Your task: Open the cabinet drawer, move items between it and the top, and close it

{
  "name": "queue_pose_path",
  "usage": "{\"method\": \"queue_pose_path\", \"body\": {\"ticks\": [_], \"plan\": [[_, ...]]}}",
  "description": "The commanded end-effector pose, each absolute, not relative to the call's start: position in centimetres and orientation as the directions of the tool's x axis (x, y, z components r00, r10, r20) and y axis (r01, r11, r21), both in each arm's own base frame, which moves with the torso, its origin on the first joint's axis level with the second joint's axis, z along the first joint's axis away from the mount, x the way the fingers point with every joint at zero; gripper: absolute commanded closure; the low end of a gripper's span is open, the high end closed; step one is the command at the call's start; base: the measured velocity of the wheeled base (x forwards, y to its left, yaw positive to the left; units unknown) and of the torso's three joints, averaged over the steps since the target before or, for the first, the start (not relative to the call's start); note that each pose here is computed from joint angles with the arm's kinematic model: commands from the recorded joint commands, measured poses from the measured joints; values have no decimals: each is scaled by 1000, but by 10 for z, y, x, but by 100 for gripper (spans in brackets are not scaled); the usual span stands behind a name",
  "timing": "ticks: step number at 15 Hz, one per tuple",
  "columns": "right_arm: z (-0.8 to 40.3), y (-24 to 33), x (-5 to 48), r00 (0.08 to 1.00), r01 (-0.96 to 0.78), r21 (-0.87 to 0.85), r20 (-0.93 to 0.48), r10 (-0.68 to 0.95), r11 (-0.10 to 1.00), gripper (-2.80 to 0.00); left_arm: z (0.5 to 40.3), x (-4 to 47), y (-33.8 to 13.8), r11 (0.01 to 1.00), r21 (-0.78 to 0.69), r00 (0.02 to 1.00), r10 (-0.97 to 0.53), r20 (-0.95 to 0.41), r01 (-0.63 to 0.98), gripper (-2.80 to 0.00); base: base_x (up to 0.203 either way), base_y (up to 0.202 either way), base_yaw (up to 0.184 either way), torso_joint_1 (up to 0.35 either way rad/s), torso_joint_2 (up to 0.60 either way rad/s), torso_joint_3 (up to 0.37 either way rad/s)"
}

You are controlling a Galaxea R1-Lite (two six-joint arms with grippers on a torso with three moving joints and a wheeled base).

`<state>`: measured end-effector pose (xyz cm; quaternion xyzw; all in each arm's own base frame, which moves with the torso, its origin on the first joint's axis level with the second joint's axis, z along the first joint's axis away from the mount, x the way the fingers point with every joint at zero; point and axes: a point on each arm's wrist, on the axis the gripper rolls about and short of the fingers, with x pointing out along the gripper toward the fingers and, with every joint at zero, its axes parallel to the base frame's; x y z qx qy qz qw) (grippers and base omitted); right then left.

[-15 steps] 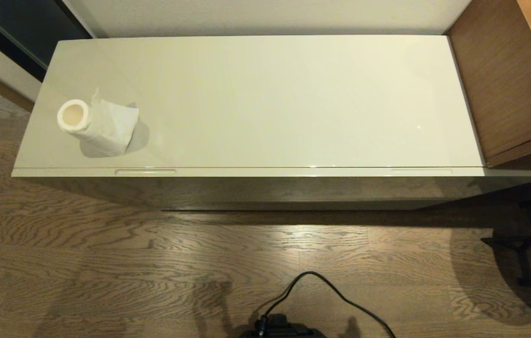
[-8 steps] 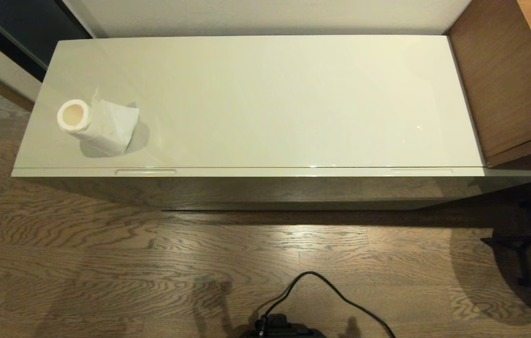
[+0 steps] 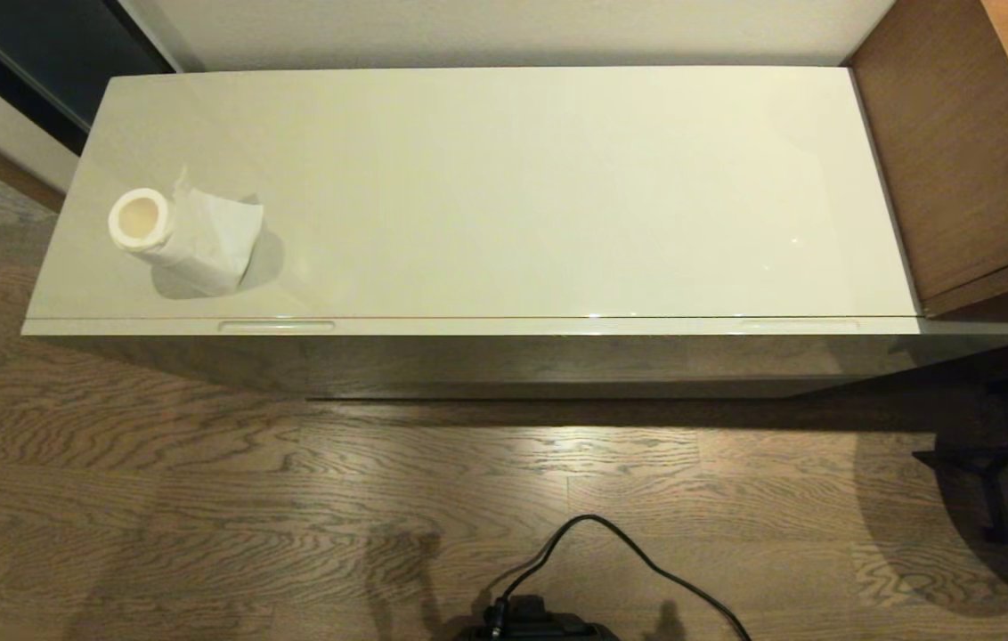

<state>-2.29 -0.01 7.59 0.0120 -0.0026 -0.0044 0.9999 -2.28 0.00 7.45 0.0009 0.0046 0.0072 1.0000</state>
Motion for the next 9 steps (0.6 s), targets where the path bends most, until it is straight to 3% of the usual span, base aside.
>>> {"method": "queue_pose_path", "body": {"ticks": [1,9], "plan": [[76,0,-23,1000,9,26,5,-9,1000,0,75,-23,0,1000,2,1000,15,-11,-15,0,0,0,0,0,0,0],[76,0,-23,1000,9,25,5,-9,1000,0,75,-23,0,1000,2,1000,15,-9,-15,0,0,0,0,0,0,0]]}}
